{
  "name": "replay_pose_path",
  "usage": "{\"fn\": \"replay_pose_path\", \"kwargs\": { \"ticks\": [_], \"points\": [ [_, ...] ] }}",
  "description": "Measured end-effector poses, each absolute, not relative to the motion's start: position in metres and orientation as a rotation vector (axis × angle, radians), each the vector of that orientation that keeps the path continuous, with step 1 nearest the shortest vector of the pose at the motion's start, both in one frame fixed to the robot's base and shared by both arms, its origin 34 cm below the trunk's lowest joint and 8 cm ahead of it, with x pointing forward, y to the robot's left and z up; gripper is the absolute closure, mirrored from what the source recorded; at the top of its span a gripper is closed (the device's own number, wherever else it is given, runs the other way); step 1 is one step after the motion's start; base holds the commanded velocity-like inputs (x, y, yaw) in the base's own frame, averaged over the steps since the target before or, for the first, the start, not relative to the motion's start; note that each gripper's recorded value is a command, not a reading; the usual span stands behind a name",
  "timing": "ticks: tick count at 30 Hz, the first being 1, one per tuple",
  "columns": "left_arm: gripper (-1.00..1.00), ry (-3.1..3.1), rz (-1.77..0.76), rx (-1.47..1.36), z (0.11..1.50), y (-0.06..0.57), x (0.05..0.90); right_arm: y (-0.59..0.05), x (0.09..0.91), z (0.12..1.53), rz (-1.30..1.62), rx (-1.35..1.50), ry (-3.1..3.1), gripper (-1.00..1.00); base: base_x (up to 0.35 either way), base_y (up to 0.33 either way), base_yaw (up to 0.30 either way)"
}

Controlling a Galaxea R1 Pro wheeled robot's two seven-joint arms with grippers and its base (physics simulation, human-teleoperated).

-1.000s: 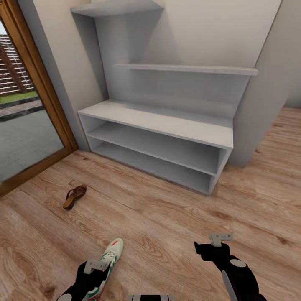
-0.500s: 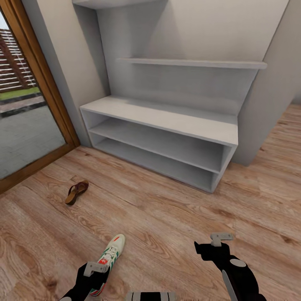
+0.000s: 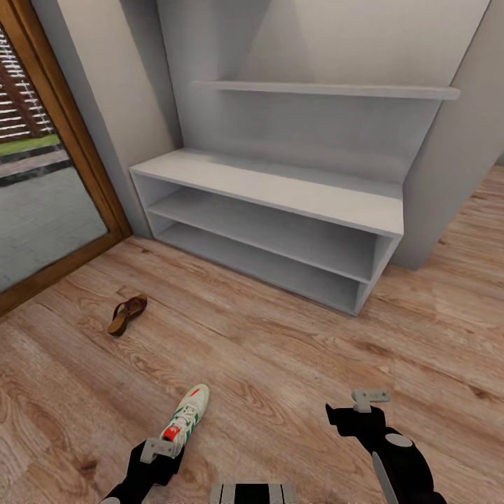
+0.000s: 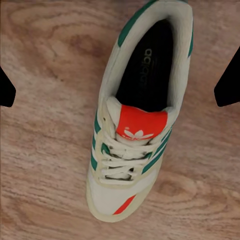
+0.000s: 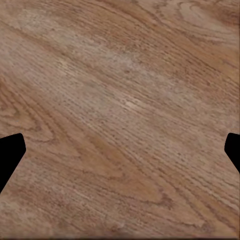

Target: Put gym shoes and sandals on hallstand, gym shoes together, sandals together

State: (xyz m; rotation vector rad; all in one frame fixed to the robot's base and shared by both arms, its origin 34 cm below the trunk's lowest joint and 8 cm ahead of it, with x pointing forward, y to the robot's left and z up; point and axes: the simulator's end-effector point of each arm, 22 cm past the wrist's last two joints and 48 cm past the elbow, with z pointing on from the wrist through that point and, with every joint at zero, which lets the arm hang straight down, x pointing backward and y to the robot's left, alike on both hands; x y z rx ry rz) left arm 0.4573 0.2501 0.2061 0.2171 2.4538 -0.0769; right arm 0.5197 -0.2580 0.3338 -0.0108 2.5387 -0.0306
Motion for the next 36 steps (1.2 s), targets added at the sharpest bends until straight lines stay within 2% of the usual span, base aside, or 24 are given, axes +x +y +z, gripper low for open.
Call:
{"fn": "replay_pose_path", "kwargs": {
  "ticks": [15, 36],
  "points": [
    [-1.0, 2.495, -0.075, 0.212, 0.19, 0.254, 0.445, -0.258, 0.512, 0.314, -0.03, -0.011, 2.581, -1.0, 0.0, 0.0, -0.096],
    [-1.0, 2.484, 0.002, 0.086, 0.184, 0.294, 0.445, -0.256, 0.504, 0.296, -0.028, -0.015, 2.622, -1.0, 0.0, 0.0, -0.004]
  ]
}}
